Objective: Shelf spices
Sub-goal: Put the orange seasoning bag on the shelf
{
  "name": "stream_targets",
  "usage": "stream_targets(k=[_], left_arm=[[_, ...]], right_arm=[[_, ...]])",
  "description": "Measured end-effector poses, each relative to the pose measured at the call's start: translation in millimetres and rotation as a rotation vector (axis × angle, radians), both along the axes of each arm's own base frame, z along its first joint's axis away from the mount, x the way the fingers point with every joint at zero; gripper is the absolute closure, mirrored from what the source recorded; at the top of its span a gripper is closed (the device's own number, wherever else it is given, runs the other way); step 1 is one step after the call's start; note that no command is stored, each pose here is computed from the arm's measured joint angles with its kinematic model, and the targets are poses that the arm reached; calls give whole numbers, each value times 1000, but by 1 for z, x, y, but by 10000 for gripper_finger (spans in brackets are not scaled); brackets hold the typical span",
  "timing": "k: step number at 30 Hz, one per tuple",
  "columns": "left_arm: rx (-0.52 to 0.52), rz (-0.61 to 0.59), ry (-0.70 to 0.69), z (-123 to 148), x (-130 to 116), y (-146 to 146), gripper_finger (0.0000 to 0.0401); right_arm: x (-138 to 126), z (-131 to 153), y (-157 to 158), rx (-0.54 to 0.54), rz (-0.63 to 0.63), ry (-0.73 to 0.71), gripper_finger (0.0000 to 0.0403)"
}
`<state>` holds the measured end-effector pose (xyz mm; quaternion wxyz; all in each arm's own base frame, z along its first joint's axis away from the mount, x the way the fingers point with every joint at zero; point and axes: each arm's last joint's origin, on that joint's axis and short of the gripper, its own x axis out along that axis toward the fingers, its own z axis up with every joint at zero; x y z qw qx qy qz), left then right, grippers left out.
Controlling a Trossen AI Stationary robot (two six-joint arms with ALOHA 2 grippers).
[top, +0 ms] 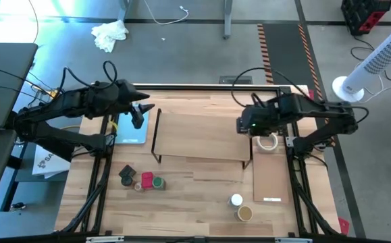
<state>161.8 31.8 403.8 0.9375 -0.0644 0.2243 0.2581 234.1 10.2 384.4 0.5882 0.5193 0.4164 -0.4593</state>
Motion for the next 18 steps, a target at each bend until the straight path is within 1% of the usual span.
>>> stream_targets(k=[4, 8, 10, 14, 18], left_arm=[[-8, 14, -6, 0, 0, 2, 196], [-11, 20, -2, -1, 2, 3, 196], [-12, 22, 0, -1, 2, 4, 196], [-17, 14, 5, -2, 4, 4, 196], [-24, 0, 4, -2, 4, 4, 196]], right_arm=[[-2, 17, 0, -2, -4, -78, 403], [-2, 25, 0, -10, -7, -98, 403], [-1, 22, -1, -4, -9, -92, 403], [7, 4, -1, 64, 1, -4, 403], [12, -2, -3, 61, 18, 22, 403]])
